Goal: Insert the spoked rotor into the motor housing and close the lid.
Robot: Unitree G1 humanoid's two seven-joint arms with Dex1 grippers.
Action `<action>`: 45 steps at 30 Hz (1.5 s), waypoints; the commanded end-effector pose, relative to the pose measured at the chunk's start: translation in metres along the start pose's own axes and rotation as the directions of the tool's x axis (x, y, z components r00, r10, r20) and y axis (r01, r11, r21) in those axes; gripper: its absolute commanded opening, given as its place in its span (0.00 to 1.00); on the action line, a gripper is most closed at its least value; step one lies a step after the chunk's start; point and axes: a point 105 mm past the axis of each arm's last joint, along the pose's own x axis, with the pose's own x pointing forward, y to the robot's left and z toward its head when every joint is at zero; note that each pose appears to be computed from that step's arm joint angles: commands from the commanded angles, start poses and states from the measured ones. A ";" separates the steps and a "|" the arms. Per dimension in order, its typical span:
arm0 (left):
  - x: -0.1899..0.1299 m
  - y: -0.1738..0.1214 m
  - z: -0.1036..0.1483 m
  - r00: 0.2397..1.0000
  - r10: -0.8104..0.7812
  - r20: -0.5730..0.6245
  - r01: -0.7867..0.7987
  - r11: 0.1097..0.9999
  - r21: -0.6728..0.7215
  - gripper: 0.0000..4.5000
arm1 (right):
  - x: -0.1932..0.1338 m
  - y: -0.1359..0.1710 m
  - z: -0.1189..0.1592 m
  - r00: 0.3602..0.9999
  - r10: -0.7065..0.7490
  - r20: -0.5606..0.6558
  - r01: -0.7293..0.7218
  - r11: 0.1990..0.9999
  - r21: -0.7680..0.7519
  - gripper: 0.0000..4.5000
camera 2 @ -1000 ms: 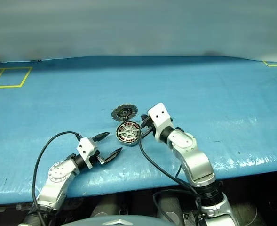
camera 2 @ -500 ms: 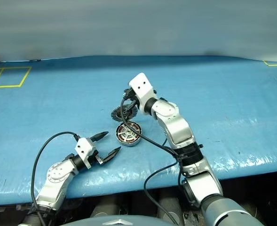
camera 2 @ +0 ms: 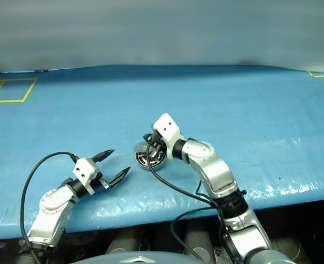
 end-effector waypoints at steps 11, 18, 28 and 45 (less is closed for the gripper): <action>0.010 0.014 0.038 0.994 -0.006 0.106 0.001 0.999 0.046 1.00 | 0.014 0.017 -0.043 0.991 -0.109 -0.076 0.117 0.987 0.114 0.00; 0.018 0.004 0.042 0.991 -0.028 0.129 0.025 0.999 0.025 1.00 | 0.015 0.014 -0.058 0.985 -0.140 -0.103 0.153 0.978 0.139 0.00; 0.019 -0.003 0.036 0.993 -0.051 0.105 0.048 0.998 0.029 1.00 | 0.005 0.003 -0.006 0.973 -0.184 0.140 0.182 0.983 0.029 0.34; 0.024 -0.008 0.033 0.993 -0.055 0.105 0.053 0.998 0.025 1.00 | 0.011 0.002 -0.024 0.977 -0.194 0.093 0.193 0.981 0.017 0.99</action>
